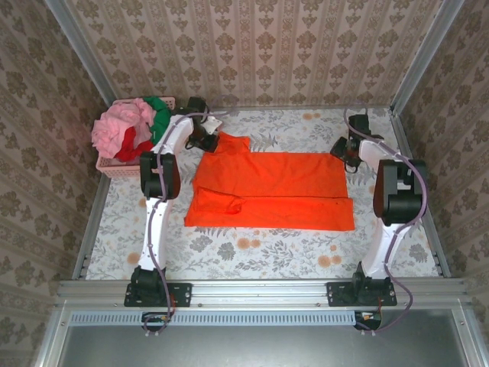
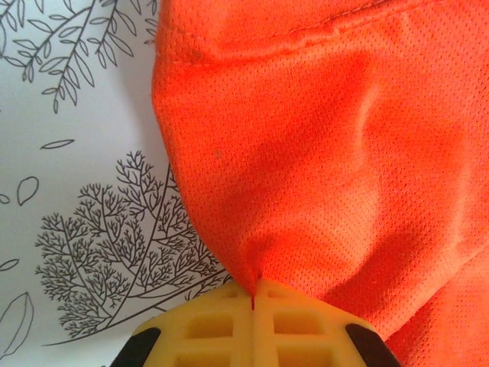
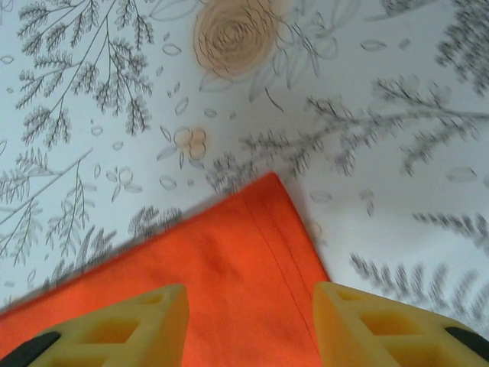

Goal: Fold and stack the t-shirts

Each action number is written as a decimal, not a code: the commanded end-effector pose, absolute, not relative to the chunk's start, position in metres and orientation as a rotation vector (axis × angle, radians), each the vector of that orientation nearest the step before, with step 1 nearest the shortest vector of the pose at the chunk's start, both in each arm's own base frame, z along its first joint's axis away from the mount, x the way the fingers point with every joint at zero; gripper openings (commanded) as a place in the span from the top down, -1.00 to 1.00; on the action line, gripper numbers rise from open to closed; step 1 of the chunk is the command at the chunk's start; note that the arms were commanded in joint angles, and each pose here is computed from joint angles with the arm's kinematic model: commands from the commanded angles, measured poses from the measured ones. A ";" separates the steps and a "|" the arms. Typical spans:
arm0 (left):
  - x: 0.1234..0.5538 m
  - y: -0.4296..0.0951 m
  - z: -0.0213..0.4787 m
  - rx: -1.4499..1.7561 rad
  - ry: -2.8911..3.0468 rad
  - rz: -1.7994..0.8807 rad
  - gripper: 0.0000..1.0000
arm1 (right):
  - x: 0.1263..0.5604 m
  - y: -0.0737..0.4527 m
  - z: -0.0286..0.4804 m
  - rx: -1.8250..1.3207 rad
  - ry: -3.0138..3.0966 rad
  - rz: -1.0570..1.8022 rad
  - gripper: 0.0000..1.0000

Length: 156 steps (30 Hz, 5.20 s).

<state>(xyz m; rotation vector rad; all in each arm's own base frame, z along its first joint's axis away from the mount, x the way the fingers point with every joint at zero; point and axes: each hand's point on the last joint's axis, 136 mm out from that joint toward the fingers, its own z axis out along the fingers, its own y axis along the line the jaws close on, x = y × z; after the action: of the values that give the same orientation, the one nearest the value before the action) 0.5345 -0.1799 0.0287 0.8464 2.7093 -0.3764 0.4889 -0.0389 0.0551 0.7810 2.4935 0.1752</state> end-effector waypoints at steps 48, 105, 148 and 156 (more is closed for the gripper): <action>0.540 -0.183 0.127 0.786 2.390 -0.449 1.00 | 0.482 -0.043 0.113 0.746 2.440 0.227 1.00; 0.320 -0.132 0.117 0.844 2.371 -0.597 1.00 | 0.254 -0.029 0.106 0.706 2.565 0.106 1.00; 0.275 -0.117 0.083 0.780 2.641 -0.246 -0.56 | 0.248 -0.022 0.095 0.731 2.556 0.167 -0.42; 0.296 -0.153 0.122 0.354 2.521 -0.377 -0.97 | 0.292 0.006 0.100 0.596 2.586 0.247 -0.55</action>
<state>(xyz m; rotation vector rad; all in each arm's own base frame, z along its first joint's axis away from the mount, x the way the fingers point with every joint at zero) 0.2834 -0.1388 0.1086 0.6154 2.5546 -0.2961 0.2717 -0.0116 0.0987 0.6671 2.5742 0.1915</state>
